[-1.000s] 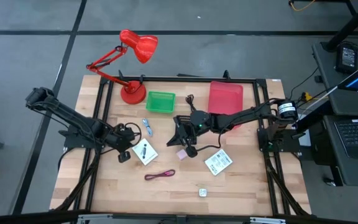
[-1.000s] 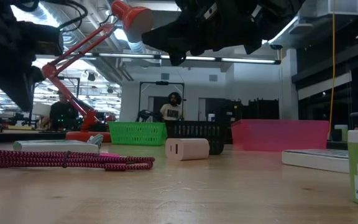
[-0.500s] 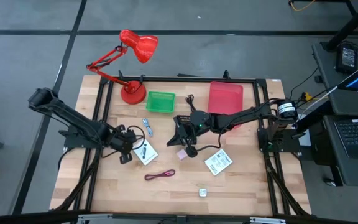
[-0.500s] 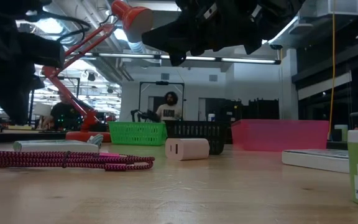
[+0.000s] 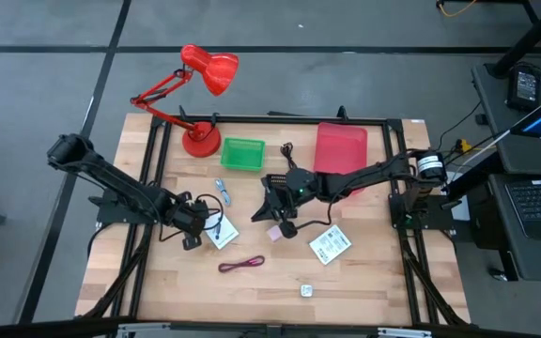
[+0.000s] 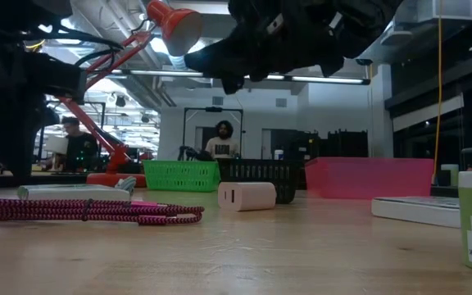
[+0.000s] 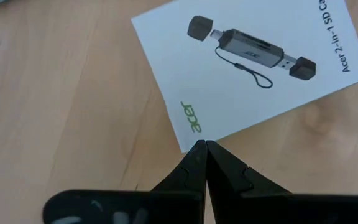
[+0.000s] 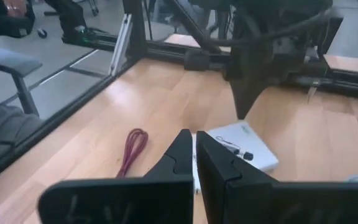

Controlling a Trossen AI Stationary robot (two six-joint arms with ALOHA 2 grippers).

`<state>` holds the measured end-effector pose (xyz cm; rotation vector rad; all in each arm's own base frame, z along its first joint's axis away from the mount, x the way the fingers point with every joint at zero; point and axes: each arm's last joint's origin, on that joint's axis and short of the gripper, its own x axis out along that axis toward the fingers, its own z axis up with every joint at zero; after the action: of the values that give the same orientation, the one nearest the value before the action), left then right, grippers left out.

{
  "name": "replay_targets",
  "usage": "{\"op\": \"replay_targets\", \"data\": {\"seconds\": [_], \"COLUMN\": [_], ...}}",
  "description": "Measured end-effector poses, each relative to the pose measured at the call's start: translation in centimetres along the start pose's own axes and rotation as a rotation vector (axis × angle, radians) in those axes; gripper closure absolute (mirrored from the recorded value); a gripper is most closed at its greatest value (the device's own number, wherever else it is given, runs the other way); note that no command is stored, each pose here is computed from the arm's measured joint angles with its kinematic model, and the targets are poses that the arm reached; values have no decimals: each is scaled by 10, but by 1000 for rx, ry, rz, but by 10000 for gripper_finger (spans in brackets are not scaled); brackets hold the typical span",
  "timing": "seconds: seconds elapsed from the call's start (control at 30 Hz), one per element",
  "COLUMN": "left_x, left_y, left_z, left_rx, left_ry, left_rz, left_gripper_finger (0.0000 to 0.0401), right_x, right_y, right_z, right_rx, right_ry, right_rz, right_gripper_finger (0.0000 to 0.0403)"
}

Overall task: Pick and place items into bin
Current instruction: Put the left white card reader box into the pink bin

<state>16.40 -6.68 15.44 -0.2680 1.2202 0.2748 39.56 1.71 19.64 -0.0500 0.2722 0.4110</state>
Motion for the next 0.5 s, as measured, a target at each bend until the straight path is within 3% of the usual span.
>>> {"op": "replay_targets", "data": {"seconds": [0.5], "left_x": [2], "left_y": [1], "left_z": [1], "left_rx": [-17], "left_ry": [-21], "left_rz": [41], "left_gripper_finger": [398], "right_x": [2], "right_y": [-2], "right_z": [-2], "right_rx": [-6], "right_ry": [-5], "right_rz": [-49], "right_gripper_finger": [398]}}
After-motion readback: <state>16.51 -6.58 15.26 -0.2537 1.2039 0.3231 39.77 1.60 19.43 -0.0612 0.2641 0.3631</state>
